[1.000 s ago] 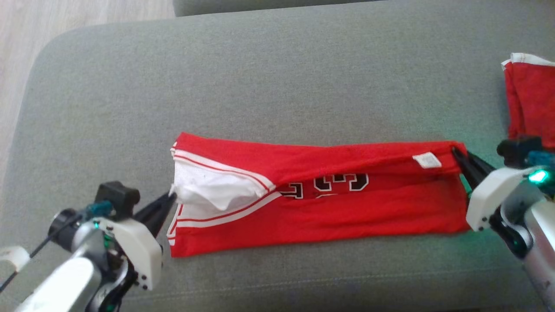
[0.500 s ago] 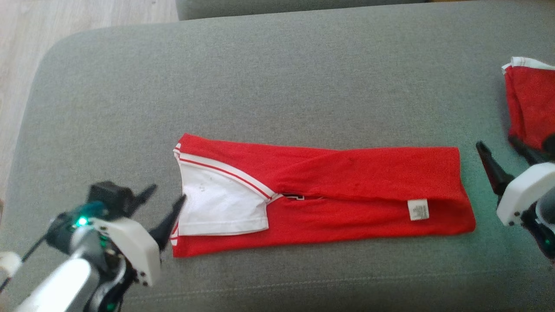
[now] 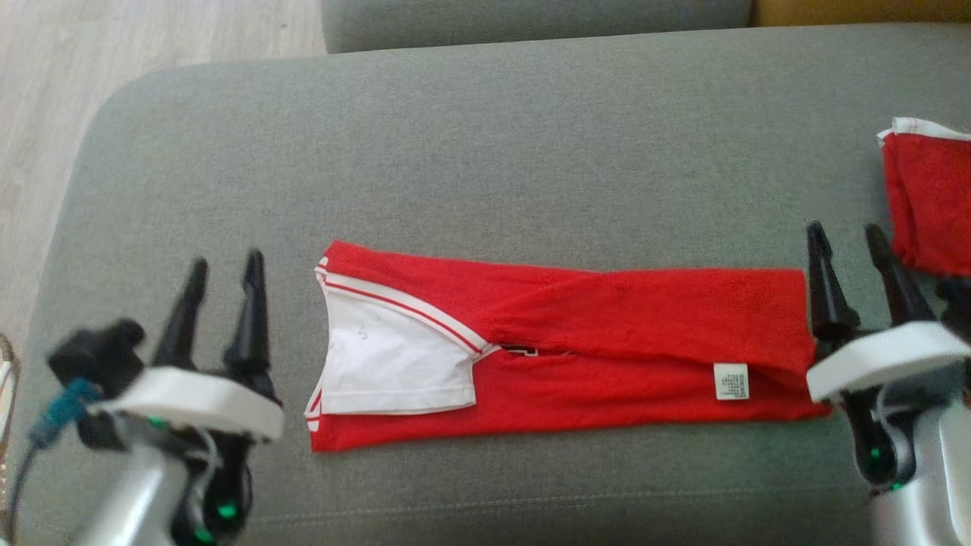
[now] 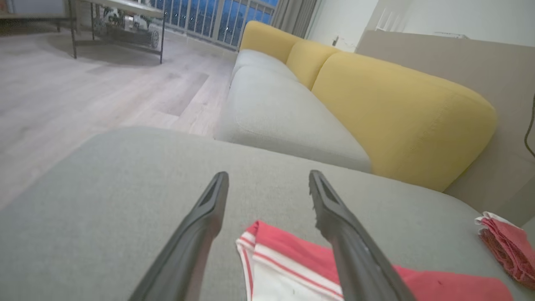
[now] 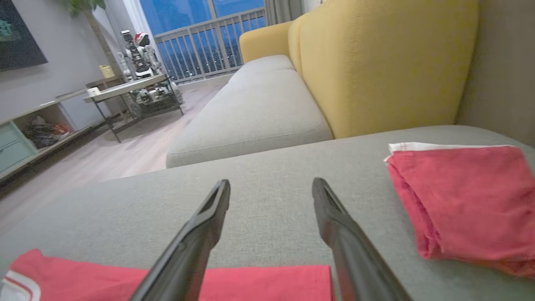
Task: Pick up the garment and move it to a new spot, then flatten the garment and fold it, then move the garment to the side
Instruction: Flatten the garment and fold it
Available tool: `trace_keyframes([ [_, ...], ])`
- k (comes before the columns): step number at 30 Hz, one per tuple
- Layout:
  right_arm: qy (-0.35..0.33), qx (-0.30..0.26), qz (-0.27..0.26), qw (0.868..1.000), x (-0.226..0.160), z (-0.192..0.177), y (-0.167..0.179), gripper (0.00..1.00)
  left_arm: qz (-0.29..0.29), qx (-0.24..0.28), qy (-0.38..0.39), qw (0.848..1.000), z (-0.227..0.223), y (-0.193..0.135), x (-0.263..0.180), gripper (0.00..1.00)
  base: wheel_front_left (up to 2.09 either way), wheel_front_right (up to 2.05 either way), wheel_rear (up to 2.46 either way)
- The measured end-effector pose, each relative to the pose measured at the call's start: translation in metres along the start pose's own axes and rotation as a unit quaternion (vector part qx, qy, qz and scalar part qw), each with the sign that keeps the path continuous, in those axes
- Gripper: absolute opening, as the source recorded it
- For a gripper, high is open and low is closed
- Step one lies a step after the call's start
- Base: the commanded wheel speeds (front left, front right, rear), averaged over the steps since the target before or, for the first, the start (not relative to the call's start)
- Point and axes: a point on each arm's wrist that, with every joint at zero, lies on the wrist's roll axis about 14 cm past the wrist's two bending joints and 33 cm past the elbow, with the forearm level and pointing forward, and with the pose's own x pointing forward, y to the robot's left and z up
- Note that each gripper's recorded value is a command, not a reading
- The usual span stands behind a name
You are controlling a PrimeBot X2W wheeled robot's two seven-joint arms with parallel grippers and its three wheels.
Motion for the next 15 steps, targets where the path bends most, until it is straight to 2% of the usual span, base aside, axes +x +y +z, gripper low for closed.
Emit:
trace_keyframes([
  [5,0.007,0.011,-0.036,0.999,-0.013,-0.019,-0.015,1.00,0.037,-0.032,0.021,0.999,-0.028,0.008,-0.016,1.00,0.00,0.00,0.00],
  [9,0.031,0.021,-0.041,0.998,-0.019,-0.040,-0.017,1.00,0.035,-0.048,0.034,0.998,-0.045,0.001,-0.020,1.00,0.00,0.00,0.00],
  [15,0.079,0.054,-0.062,0.993,-0.028,-0.077,-0.025,1.00,0.037,-0.025,0.038,0.998,-0.051,0.011,-0.018,1.00,0.00,0.00,0.00],
])
